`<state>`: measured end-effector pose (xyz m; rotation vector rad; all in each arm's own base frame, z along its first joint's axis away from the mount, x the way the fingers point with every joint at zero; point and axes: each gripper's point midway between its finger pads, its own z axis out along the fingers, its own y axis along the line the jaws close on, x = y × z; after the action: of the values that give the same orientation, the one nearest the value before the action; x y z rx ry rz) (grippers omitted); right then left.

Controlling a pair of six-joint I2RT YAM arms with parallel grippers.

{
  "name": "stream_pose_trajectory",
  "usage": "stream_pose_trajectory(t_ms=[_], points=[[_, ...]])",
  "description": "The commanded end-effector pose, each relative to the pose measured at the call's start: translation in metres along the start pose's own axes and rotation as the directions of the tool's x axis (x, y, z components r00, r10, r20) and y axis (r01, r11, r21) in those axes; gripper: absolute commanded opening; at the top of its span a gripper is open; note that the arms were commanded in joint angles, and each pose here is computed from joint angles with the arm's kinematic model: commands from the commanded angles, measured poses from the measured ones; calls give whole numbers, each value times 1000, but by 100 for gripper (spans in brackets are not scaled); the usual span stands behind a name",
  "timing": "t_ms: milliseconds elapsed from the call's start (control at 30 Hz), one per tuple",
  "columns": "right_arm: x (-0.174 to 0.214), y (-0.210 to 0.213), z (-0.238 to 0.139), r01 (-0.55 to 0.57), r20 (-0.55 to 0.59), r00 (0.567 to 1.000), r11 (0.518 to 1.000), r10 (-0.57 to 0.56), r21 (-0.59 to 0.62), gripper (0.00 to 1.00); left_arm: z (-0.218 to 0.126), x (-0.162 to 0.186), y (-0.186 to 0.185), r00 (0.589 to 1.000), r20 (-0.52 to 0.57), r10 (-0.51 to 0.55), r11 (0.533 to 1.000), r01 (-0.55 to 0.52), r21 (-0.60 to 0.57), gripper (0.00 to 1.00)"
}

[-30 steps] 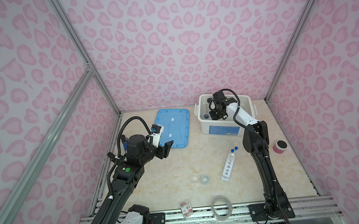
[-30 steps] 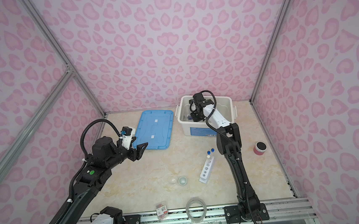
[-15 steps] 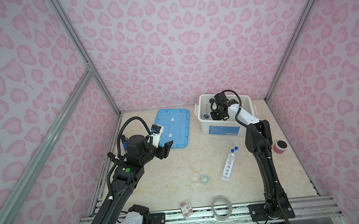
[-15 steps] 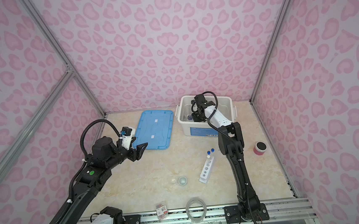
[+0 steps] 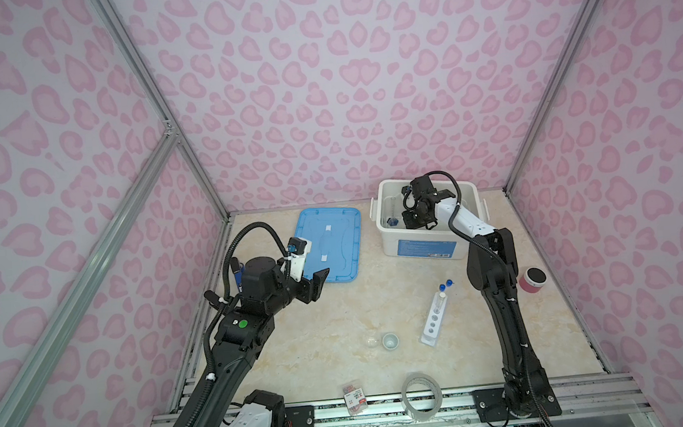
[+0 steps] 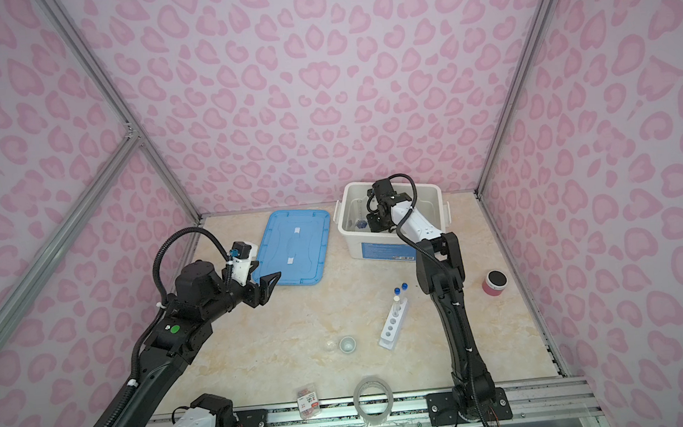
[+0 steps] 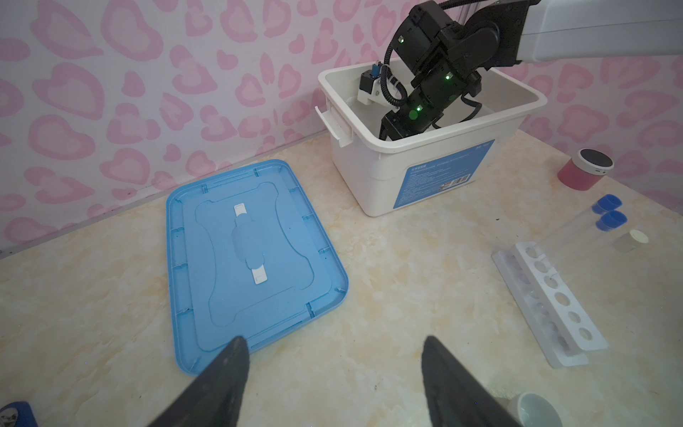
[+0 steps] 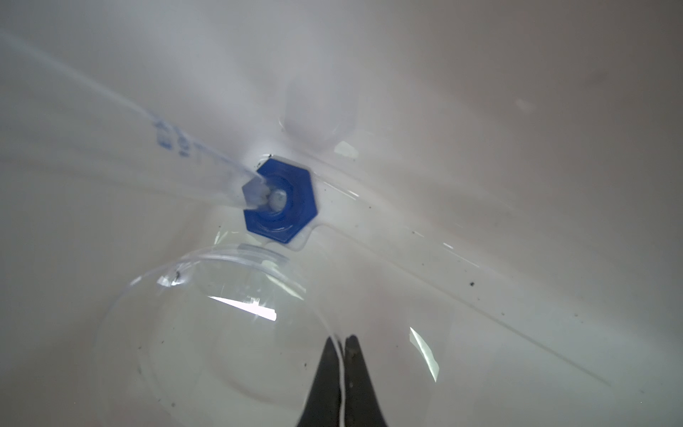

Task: Organize the chemistry lab equipment
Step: 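Lower the clear glass dish into the bin and open right gripper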

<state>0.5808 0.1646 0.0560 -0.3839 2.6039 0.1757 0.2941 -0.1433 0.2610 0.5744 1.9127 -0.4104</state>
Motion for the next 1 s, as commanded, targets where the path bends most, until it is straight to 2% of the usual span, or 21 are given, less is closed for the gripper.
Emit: stream_pose_trajectory(t_ms=[0, 967], points=[[2, 2, 8, -12, -9, 1000, 1000, 12, -10, 3, -1, -4, 1, 1000, 5, 10, 1000, -10, -5, 76], [19, 13, 32, 9, -70, 998, 1000, -10, -11, 6, -2, 5, 2, 1000, -6, 5, 1000, -5, -14, 76]])
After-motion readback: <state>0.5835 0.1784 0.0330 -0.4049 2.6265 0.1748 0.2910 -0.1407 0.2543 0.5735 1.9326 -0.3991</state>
